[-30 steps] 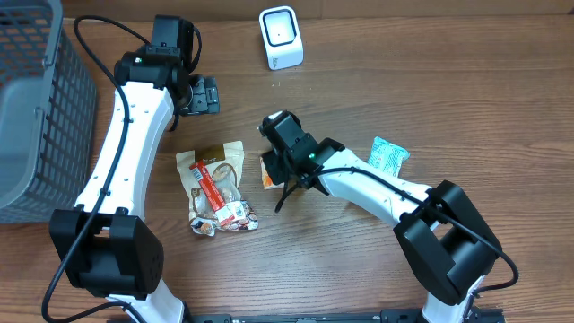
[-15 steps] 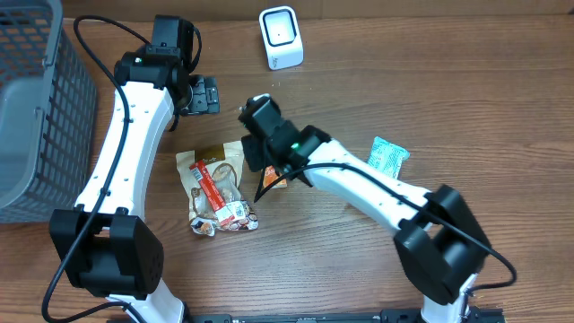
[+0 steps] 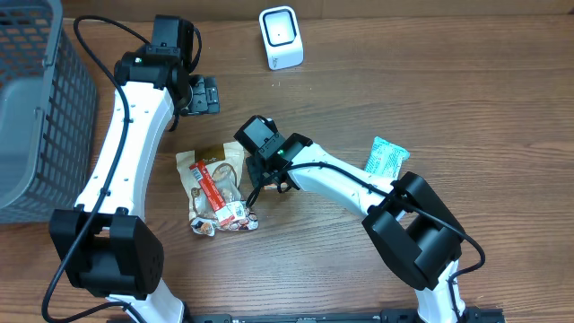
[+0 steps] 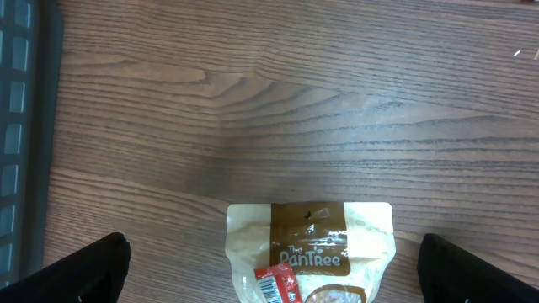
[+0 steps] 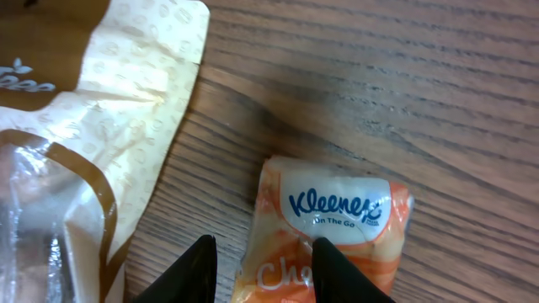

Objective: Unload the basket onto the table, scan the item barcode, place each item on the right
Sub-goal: 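Carry the Kleenex pack left toward the snack bag, then lower the Kleenex pack beside the snack bag and open the right gripper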

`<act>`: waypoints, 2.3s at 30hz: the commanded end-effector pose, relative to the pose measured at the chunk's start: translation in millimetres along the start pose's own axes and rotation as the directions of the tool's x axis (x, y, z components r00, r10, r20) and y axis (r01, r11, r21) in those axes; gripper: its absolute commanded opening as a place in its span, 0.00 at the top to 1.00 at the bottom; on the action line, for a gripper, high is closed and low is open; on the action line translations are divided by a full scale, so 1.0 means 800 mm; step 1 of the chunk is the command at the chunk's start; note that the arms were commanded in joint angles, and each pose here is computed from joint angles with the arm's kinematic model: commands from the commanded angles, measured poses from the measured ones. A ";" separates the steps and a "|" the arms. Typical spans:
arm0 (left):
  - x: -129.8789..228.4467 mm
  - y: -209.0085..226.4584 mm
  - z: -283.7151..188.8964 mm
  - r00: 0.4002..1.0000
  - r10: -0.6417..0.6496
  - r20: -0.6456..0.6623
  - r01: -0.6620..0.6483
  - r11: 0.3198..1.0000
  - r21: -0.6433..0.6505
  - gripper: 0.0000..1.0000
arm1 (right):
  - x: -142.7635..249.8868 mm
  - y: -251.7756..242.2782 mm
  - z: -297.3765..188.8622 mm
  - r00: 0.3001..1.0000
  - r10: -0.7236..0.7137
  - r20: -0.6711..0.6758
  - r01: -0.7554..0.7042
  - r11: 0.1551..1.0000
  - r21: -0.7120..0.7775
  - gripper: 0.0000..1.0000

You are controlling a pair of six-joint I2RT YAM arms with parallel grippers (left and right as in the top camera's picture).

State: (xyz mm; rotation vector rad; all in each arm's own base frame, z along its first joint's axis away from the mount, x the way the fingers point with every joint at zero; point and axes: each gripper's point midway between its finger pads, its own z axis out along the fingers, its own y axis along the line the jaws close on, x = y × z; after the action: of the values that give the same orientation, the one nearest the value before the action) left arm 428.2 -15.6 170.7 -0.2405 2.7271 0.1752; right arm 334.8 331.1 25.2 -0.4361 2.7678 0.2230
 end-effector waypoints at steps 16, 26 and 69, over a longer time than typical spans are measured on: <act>-0.009 0.002 -0.013 0.999 -0.008 0.034 0.008 1.000 -0.004 0.00 | 0.029 -0.035 0.019 0.999 -0.030 -0.023 0.033 0.990 0.138 0.65; -0.009 0.002 -0.013 0.999 -0.008 0.034 0.008 1.000 -0.004 0.00 | 0.037 -0.037 0.016 0.993 -0.095 -0.067 0.104 0.985 0.140 0.69; -0.009 0.002 -0.013 0.999 -0.008 0.034 0.008 1.000 -0.004 0.00 | 0.038 -0.048 -0.036 0.979 -0.139 -0.149 0.178 0.940 0.290 0.61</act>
State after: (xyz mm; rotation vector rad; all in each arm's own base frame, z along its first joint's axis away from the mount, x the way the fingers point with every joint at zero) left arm 428.3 -15.6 170.8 -0.2405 2.7268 0.1751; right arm 309.2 275.9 35.0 -0.6297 2.8145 -0.2840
